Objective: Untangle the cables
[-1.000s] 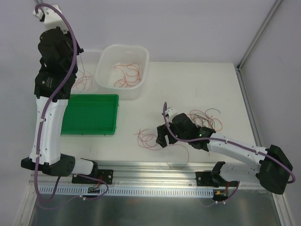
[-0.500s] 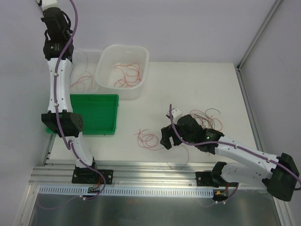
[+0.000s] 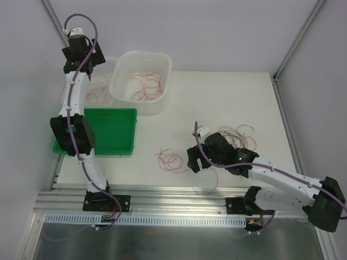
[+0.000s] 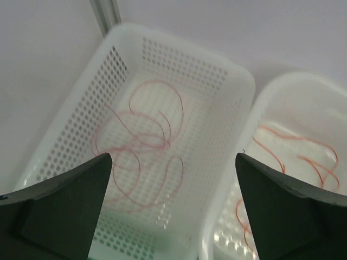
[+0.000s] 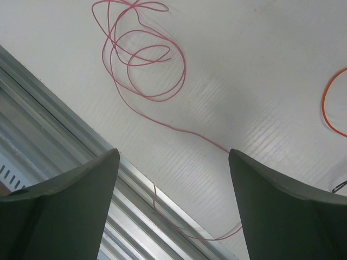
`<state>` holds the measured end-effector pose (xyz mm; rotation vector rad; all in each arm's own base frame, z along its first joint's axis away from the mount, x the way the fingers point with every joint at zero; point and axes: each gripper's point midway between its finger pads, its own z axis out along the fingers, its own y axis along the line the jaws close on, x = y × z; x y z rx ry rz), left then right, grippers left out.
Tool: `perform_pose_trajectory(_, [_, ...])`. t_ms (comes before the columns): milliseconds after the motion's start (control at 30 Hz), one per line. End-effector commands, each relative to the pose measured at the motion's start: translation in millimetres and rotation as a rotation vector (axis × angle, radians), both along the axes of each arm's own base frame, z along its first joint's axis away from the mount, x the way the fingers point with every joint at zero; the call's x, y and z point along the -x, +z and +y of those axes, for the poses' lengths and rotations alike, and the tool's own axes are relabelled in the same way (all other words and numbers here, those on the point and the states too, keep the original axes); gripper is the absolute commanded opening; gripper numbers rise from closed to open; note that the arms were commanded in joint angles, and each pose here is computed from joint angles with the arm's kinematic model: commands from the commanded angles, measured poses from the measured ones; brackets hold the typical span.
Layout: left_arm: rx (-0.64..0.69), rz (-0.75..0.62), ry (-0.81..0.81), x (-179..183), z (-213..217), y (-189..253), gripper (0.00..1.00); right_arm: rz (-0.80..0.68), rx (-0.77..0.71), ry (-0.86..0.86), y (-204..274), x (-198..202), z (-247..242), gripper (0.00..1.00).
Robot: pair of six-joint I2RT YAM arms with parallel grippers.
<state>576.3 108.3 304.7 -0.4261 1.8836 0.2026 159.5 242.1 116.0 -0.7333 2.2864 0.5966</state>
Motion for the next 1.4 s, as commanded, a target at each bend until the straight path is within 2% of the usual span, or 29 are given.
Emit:
perform_pose_trajectory(0, [0.113,-0.154,-0.115,54,-37,70,0.99,-0.046,-0.018,-0.019,16,-4,-4,0.86])
perform_pose_trajectory(33, [0.160,-0.151,-0.124,65,-46,67,0.99,-0.066,-0.022,-0.036,21,-6,-8,0.86])
perform_pose_trajectory(67, [0.182,-0.179,-0.163,87,-62,83,0.99,-0.071,-0.017,-0.046,21,-6,-11,0.86])
perform_pose_trajectory(100, [0.220,-0.108,-0.194,100,-76,51,0.99,-0.074,-0.008,-0.055,21,-6,-14,0.86])
perform_pose_trajectory(167, [0.272,-0.096,-0.275,136,-116,51,0.99,-0.094,0.002,-0.084,25,-8,-23,0.86])
perform_pose_trajectory(200, [0.293,-0.017,-0.301,151,-129,17,0.99,-0.099,0.003,-0.094,26,-8,-25,0.87])
perform_pose_trajectory(267, [0.324,0.012,-0.420,186,-180,9,0.99,-0.119,0.001,-0.115,30,-9,-32,0.87])
perform_pose_trajectory(300, [0.341,0.091,-0.455,203,-194,-21,0.99,-0.127,0.000,-0.131,31,-11,-35,0.88])
perform_pose_trajectory(367, [0.384,0.124,-0.537,233,-222,-32,0.99,-0.136,-0.002,-0.141,32,-9,-40,0.88])
perform_pose_trajectory(400, [0.387,0.206,-0.601,253,-243,-61,0.99,-0.140,-0.005,-0.148,33,-9,-43,0.88])
perform_pose_trajectory(467, [0.388,0.267,-0.674,278,-264,-79,0.99,-0.148,-0.021,-0.157,34,-7,-46,0.88])
perform_pose_trajectory(500, [0.371,0.344,-0.743,301,-282,-102,0.99,-0.145,-0.028,-0.163,34,-6,-47,0.88])
perform_pose_trajectory(600, [0.301,0.446,-0.836,333,-305,-137,0.99,-0.143,-0.037,-0.175,30,-4,-51,0.88])
perform_pose_trajectory(633, [0.233,0.488,-0.920,349,-321,-150,0.99,-0.138,-0.038,-0.178,28,-3,-52,0.88])
perform_pose_trajectory(700, [0.090,0.514,-0.947,358,-325,-168,0.99,-0.130,-0.037,-0.183,24,-2,-53,0.88])
perform_pose_trajectory(733, [0.027,0.549,-1.010,372,-338,-180,0.99,-0.123,-0.041,-0.183,24,0,-53,0.88])
perform_pose_trajectory(933, [-0.216,0.623,-1.023,363,-350,-213,0.97,-0.116,-0.039,-0.187,23,1,-55,0.88])
perform_pose_trajectory(1100, [-0.323,0.673,-0.986,350,-349,-234,0.80,-0.120,-0.041,-0.198,25,2,-58,0.88])
perform_pose_trajectory(1133, [-0.334,0.685,-0.982,350,-349,-238,0.74,-0.121,-0.035,-0.198,24,2,-59,0.88])
perform_pose_trajectory(1233, [-0.344,0.689,-0.999,353,-356,-240,0.64,-0.118,-0.030,-0.201,22,2,-60,0.88])
perform_pose_trajectory(1267, [-0.345,0.688,-1.004,353,-358,-239,0.55,-0.118,-0.028,-0.200,21,2,-60,0.88])
perform_pose_trajectory(1333, [-0.347,0.690,-1.007,355,-361,-241,0.43,-0.117,-0.021,-0.198,20,1,-59,0.88])
perform_pose_trajectory(1367, [-0.342,0.683,-1.006,354,-363,-238,0.29,-0.116,-0.023,-0.198,21,1,-58,0.88])
